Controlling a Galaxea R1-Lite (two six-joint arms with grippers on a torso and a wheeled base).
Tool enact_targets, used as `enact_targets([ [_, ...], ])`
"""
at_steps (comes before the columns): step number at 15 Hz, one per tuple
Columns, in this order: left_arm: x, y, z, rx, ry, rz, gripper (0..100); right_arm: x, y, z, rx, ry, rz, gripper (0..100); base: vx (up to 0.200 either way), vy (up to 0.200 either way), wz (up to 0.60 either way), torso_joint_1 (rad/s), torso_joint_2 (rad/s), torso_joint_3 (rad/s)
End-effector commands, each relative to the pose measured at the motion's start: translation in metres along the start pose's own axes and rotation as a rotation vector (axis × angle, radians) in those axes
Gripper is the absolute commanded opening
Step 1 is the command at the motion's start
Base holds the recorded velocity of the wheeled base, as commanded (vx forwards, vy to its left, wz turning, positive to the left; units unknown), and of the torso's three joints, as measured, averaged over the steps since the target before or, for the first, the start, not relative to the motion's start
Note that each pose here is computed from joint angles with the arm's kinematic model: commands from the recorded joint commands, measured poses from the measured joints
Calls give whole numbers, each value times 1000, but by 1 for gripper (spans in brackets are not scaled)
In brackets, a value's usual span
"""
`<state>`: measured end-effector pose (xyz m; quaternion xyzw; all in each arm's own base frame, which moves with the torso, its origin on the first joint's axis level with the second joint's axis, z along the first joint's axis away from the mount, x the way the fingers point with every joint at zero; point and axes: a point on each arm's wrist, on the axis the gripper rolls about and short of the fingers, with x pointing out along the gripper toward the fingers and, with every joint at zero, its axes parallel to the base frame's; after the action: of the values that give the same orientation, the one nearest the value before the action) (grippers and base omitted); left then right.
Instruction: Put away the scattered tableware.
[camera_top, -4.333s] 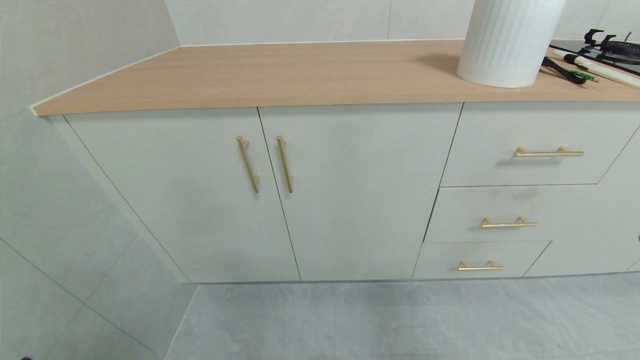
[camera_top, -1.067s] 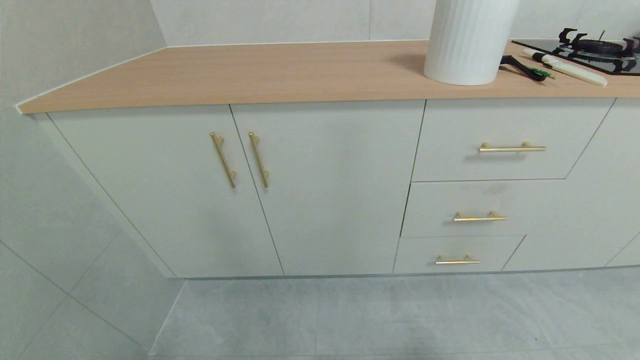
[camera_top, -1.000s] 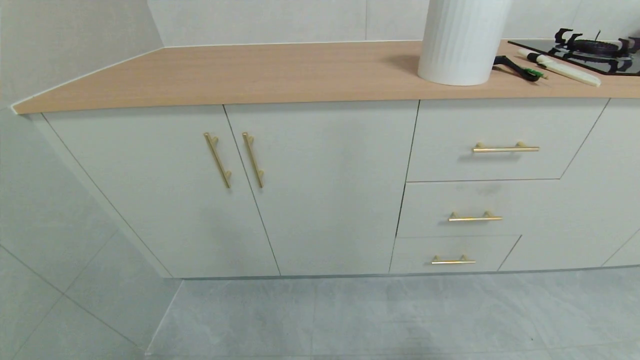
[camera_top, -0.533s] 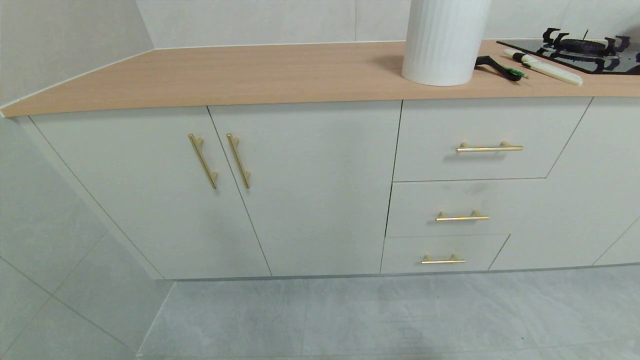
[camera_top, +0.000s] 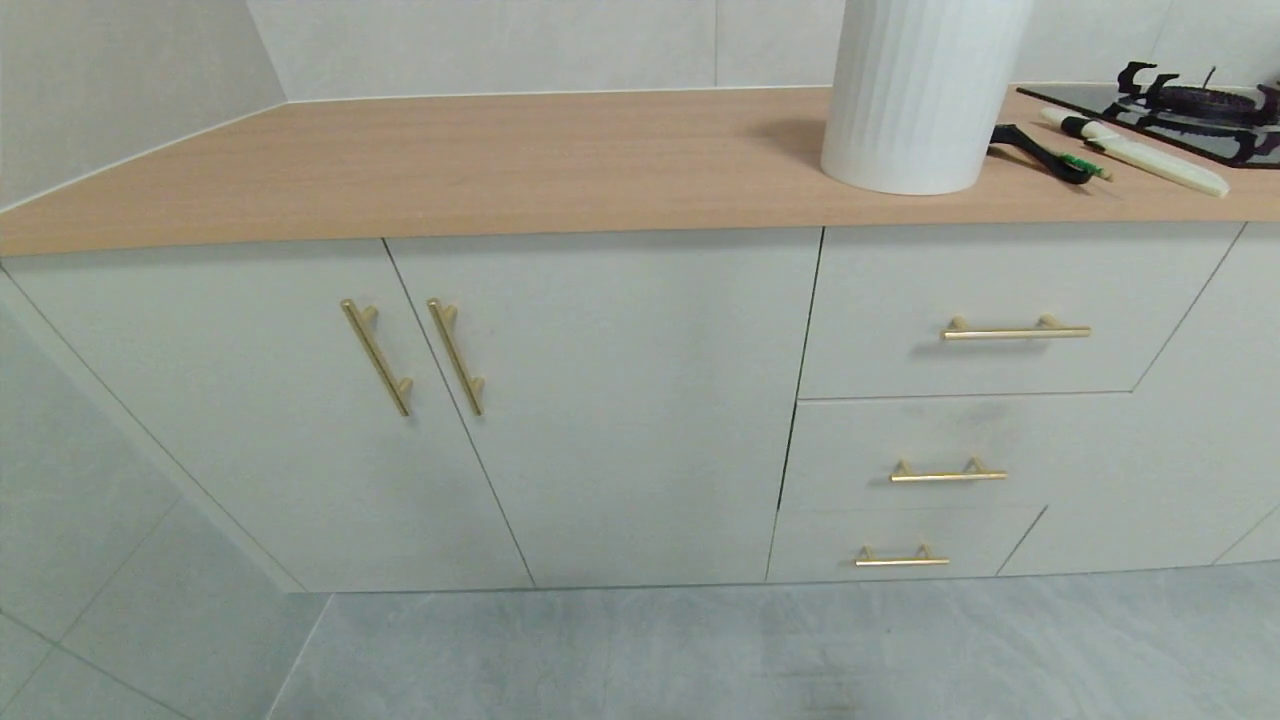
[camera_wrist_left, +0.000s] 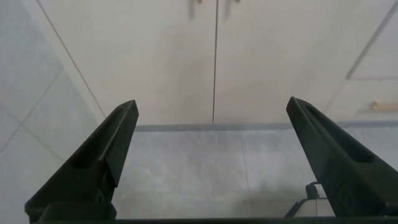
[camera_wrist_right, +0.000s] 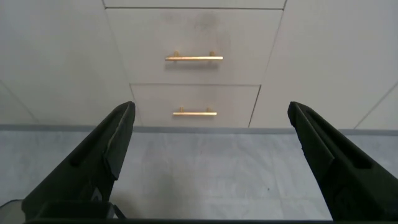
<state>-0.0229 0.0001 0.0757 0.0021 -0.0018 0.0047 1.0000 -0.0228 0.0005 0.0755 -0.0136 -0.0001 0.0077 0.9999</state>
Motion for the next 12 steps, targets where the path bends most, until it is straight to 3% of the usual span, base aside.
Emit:
enact_targets([
  [1,0,0,0,0,1,0,100,0,0,0,0,2,0,100,200,0,0,2,2,2],
  [4,0,0,0,-1,1,1,100,0,0,0,0,2,0,100,200,0,0,2,-1,5],
  [9,0,0,0,2,2,0,100,0,0,0,0,2,0,100,0,0,0,0,0,0],
  [12,0,0,0,2,2,0,100,0,0,0,0,2,0,100,-67,-200,0,4,5,2],
])
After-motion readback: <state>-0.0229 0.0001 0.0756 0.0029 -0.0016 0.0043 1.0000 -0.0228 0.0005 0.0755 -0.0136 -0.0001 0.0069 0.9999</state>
